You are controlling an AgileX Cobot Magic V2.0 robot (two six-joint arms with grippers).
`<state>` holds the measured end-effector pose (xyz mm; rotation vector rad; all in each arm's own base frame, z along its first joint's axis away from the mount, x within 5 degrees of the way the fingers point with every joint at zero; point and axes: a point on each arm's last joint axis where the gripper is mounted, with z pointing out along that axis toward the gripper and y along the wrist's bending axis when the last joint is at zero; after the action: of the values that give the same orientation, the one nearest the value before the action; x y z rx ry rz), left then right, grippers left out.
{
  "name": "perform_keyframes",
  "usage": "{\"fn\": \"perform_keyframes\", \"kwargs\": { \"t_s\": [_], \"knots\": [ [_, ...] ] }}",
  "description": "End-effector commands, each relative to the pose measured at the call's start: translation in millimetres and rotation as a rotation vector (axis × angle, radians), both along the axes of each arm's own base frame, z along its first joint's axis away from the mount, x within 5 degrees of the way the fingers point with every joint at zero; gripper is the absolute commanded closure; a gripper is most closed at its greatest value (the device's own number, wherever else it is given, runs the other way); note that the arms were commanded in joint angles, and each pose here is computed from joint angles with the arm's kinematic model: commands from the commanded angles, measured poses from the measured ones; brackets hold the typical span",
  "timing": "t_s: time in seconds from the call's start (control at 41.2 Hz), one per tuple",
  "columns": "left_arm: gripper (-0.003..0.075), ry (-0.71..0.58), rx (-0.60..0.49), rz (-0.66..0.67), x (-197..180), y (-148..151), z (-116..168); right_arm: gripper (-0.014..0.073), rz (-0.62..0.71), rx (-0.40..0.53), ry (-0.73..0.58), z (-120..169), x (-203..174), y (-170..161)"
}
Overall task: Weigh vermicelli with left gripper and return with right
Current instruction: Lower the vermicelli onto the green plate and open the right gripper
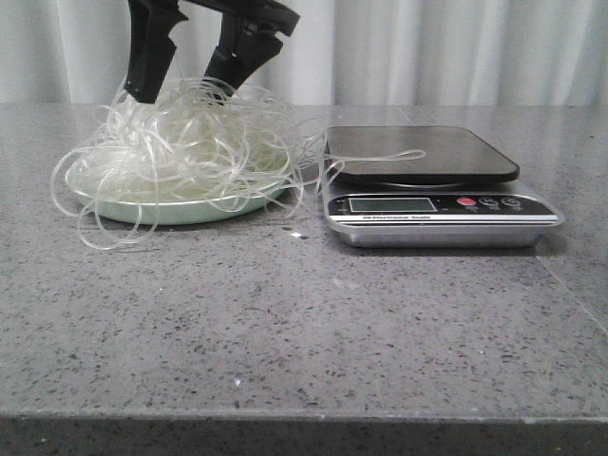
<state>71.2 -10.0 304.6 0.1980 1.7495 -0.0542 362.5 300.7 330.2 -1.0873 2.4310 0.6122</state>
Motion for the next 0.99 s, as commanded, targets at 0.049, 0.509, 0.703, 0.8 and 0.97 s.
{"fn": "perform_keyframes", "kwargs": {
  "t_s": [0.049, 0.509, 0.703, 0.8, 0.97],
  "knots": [
    [0.0583, -0.094, -0.031, -0.008, 1, -1, 15, 0.0047, 0.018, 0.064, -0.075, 59, -24, -20],
    [0.0583, -0.088, -0.030, -0.008, 1, -1, 15, 0.0434, -0.068, 0.115, -0.166, 103, -28, -66],
    [0.0583, -0.088, -0.030, -0.008, 1, -1, 15, 0.0435, -0.087, 0.109, -0.157, 108, -26, -79],
    [0.0583, -0.088, -0.030, -0.008, 1, -1, 15, 0.0435, -0.082, 0.106, -0.146, 107, -27, -79],
    [0.0583, -0.088, -0.030, -0.008, 1, -1, 15, 0.0403, -0.059, 0.172, -0.114, 110, -31, -74]
  ]
}}
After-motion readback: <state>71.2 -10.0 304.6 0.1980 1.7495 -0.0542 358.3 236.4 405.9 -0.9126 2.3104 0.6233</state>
